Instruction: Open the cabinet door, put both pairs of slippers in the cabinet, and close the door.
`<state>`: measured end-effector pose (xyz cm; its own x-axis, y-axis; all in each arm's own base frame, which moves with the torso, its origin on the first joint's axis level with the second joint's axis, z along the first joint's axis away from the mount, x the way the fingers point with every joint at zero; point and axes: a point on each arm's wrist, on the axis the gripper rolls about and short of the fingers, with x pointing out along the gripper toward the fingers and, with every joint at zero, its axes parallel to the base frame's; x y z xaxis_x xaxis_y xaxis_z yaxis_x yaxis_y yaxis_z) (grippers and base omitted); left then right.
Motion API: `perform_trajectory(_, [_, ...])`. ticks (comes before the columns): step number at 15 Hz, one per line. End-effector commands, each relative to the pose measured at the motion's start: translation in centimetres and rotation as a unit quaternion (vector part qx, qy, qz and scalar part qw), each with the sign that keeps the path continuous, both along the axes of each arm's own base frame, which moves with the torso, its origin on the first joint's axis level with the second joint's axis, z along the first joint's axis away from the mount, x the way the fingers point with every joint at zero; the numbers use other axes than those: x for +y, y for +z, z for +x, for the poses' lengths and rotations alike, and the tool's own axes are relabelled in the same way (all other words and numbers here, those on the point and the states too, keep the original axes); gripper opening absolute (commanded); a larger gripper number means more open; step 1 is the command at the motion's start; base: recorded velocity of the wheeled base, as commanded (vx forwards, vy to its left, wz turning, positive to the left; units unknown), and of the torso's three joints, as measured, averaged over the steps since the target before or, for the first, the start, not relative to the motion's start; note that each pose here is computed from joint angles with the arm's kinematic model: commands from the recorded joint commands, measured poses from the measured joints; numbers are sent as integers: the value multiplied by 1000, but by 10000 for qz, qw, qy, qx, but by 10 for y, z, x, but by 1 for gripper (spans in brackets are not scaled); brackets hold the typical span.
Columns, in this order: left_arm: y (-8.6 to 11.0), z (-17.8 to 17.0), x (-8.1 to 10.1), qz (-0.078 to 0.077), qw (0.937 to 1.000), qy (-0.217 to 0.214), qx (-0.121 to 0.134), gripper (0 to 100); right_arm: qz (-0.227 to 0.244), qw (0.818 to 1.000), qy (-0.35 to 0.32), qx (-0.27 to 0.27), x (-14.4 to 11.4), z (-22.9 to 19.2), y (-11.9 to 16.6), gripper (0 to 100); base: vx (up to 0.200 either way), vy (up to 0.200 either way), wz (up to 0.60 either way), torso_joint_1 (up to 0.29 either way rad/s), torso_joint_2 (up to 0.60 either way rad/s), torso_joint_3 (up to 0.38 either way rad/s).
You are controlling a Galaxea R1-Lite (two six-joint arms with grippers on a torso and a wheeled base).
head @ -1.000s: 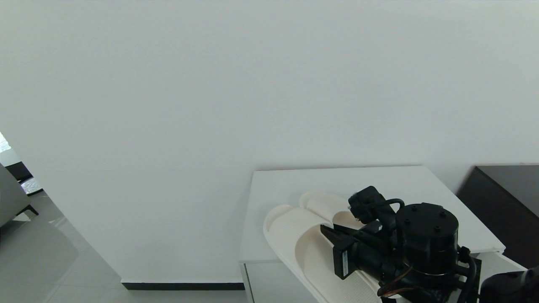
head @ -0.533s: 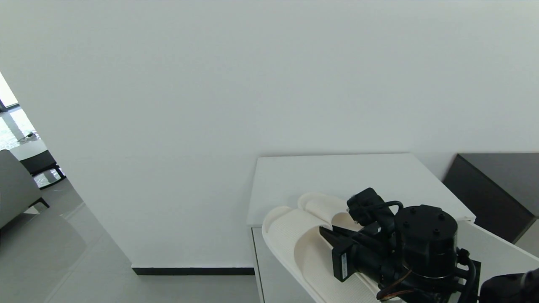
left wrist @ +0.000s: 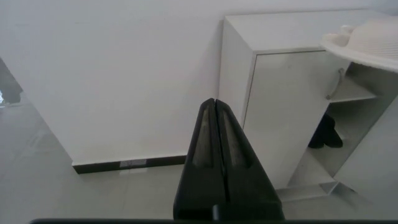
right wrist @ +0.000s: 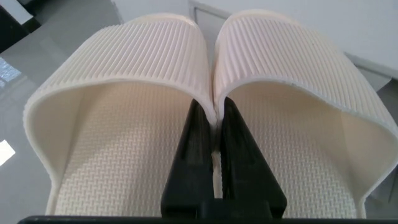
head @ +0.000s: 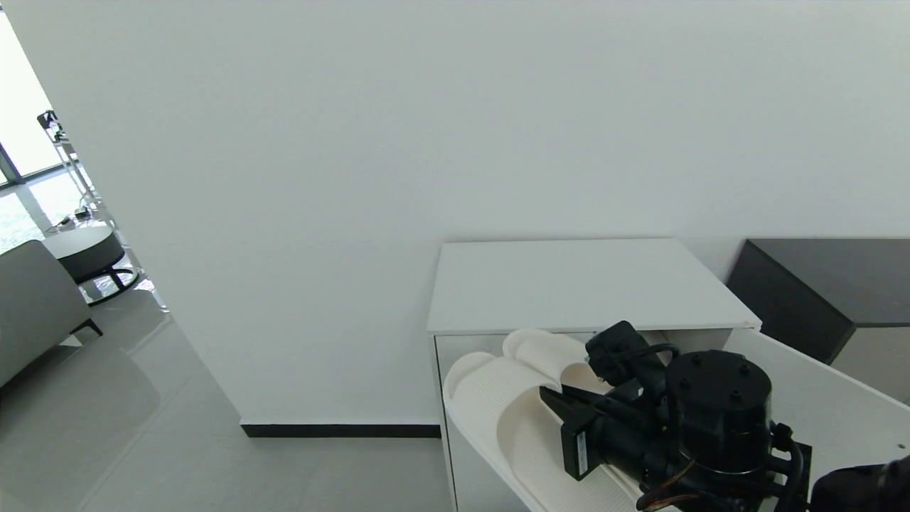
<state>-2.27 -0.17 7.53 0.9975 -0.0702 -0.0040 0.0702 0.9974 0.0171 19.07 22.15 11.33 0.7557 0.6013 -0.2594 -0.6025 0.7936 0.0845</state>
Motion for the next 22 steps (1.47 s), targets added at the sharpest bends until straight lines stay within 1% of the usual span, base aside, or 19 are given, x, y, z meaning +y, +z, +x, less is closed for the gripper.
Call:
perform_trajectory(1, [0,0,0,5,10000,6,2,0,-42,10000,9,39,0,0,-3,0,0,0,0,0,0,0])
perform_trajectory(10, [0,0,0,5,10000,6,2,0,-198,9996,79,166,-5,-8,-12,0,0,0,0,0,0,0])
perform_trajectory(12, [0,0,0,5,10000,-2,-5,0,-208,9995,148,192,-7,-10,-15,0,0,-200,0,5,5,2])
perform_trajectory(14, [0,0,0,5,10000,6,2,0,-102,9992,344,156,-10,-12,-17,0,0,-200,0,-2,-2,9])
perform_trajectory(19, [0,0,0,5,10000,-2,2,0,-327,9987,379,135,-13,-13,-26,0,0,-200,0,3,1,3])
perform_trajectory(22, [0,0,0,5,10000,-2,2,0,-285,9986,417,142,-13,-14,-27,0,0,-200,0,2,1,1])
